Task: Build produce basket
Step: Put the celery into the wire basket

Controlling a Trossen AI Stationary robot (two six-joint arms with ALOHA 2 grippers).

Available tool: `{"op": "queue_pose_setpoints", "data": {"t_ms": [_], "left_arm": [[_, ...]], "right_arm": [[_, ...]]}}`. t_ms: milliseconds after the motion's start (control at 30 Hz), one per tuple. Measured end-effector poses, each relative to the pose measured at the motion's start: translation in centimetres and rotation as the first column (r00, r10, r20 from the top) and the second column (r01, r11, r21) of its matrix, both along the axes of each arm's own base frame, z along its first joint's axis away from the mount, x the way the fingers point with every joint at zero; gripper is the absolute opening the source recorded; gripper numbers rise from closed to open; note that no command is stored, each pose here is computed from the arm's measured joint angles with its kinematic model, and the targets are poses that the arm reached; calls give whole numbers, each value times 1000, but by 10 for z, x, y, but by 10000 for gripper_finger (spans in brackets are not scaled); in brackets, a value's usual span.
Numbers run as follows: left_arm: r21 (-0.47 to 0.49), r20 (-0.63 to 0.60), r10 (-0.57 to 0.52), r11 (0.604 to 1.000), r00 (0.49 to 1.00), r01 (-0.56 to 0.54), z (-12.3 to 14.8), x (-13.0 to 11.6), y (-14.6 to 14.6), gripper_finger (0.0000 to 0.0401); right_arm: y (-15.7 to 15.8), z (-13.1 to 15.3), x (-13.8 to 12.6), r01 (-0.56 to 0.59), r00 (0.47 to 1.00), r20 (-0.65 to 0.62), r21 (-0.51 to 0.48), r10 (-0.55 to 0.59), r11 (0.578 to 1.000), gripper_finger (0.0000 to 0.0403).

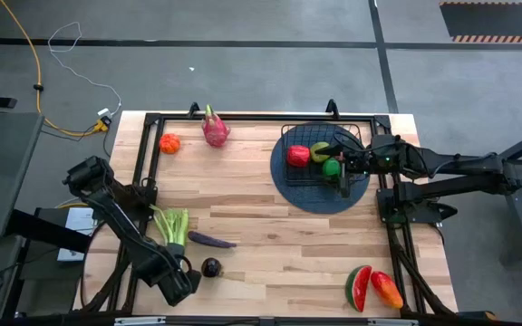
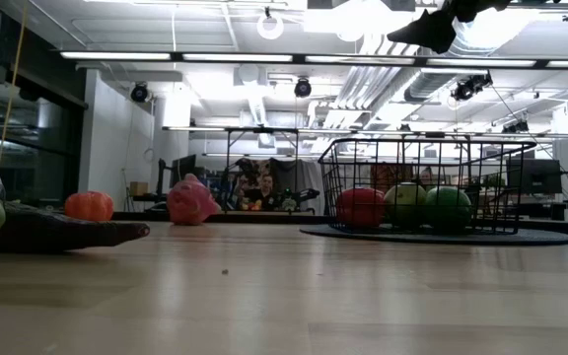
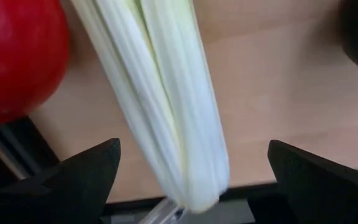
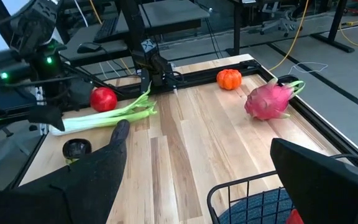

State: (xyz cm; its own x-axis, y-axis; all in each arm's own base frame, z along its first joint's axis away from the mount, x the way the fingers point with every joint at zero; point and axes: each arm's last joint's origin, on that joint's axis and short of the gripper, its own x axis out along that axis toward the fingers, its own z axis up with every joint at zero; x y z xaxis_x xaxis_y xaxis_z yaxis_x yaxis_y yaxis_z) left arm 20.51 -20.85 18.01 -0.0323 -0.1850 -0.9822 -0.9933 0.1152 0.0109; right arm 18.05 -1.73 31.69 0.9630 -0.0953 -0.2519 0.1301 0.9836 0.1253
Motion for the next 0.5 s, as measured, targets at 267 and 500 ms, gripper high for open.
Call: {"op": "queue_pose_setpoints", "data": {"t_ms": [267,500], "left_arm": [[28,-97,4,1000,995,-1,-23,3,-4,395],[57,-124,12,998,992,-5,-33,5,-5,395]], "right_arm": [[0,0,0,0,1000,-4,0,0,1000,387],[0,-1,0,0,1000,-7,1,0,1000,387]]}}
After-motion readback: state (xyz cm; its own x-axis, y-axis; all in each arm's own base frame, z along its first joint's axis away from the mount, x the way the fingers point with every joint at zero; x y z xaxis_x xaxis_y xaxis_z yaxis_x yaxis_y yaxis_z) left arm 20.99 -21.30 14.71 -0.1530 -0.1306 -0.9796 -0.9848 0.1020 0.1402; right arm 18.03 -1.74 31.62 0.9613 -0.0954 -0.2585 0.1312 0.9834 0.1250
